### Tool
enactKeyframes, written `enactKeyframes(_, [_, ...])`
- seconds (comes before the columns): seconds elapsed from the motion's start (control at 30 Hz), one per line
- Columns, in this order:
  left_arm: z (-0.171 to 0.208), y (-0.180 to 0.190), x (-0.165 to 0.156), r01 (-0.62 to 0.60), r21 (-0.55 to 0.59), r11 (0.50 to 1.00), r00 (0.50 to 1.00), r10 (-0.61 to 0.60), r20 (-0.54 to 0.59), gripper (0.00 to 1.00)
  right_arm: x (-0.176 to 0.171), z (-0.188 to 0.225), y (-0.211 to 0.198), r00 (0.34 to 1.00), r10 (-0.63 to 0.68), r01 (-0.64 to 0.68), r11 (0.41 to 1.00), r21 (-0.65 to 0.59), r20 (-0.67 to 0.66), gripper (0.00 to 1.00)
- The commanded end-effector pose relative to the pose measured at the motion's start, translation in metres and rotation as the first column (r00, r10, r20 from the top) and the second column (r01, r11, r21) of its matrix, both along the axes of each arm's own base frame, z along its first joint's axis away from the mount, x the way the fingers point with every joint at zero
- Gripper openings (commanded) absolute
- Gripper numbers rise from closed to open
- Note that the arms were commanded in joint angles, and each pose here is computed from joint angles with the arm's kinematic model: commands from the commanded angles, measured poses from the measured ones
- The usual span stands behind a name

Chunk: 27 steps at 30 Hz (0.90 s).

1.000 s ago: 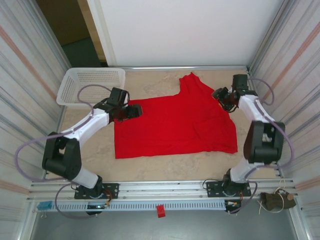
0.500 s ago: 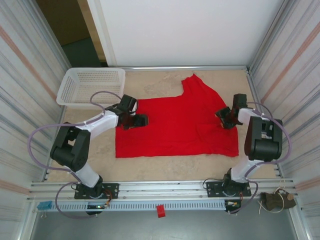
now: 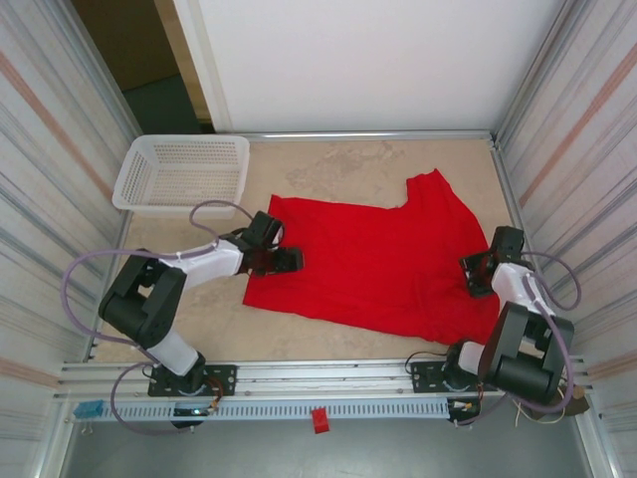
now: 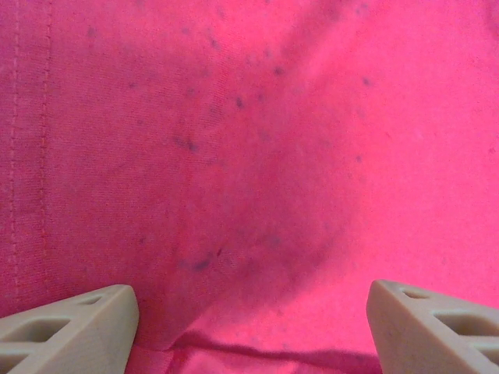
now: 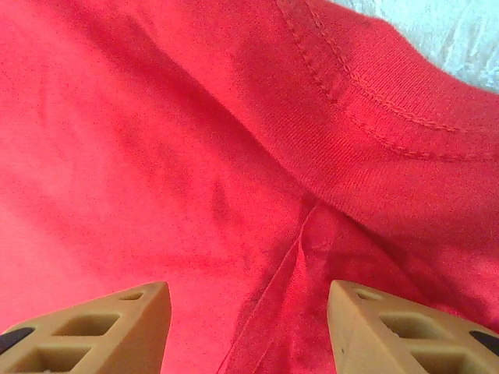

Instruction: Fold the inside-out t-shirt

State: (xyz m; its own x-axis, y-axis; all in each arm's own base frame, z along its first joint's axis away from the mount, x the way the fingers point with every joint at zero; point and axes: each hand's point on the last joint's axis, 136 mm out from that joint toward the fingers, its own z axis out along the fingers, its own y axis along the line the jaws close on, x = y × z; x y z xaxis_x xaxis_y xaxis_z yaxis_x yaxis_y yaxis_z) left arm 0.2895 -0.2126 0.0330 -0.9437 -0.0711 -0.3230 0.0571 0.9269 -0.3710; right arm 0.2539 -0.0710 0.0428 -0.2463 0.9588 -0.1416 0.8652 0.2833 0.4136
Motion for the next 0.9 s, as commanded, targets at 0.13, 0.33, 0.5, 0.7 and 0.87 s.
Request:
enactKeyframes(0.13, [0.062,0.009,0.030,-0.043,-0.055,0.998,0.996,0.047,0.072,0.80,0.095,0.088,0.021,0.931,0.283,-0.286,0.958,-0.019,0.231,0.54])
enactKeyframes(0.33, [0.089,0.032,0.117,-0.001,-0.014,1.000,0.993,0.003,0.120,0.81,0.179,0.136,0.032,0.856,0.465,-0.441,0.885,-0.150,0.228,0.60])
enactKeyframes(0.5, [0.074,0.039,0.170,0.056,0.072,0.996,0.991,-0.064,0.120,0.81,0.242,0.137,0.025,0.827,0.536,-0.502,0.840,-0.204,0.171,0.67])
enactKeyframes(0.7, [0.043,0.030,0.203,0.086,0.098,0.991,0.992,-0.094,0.083,0.81,0.298,0.121,0.032,0.776,0.620,-0.580,0.773,-0.256,0.115,0.71])
enactKeyframes(0.87, [0.028,0.033,0.214,0.080,0.132,0.988,0.993,-0.091,0.079,0.81,0.318,0.092,0.038,0.742,0.671,-0.643,0.715,-0.276,0.010,0.72])
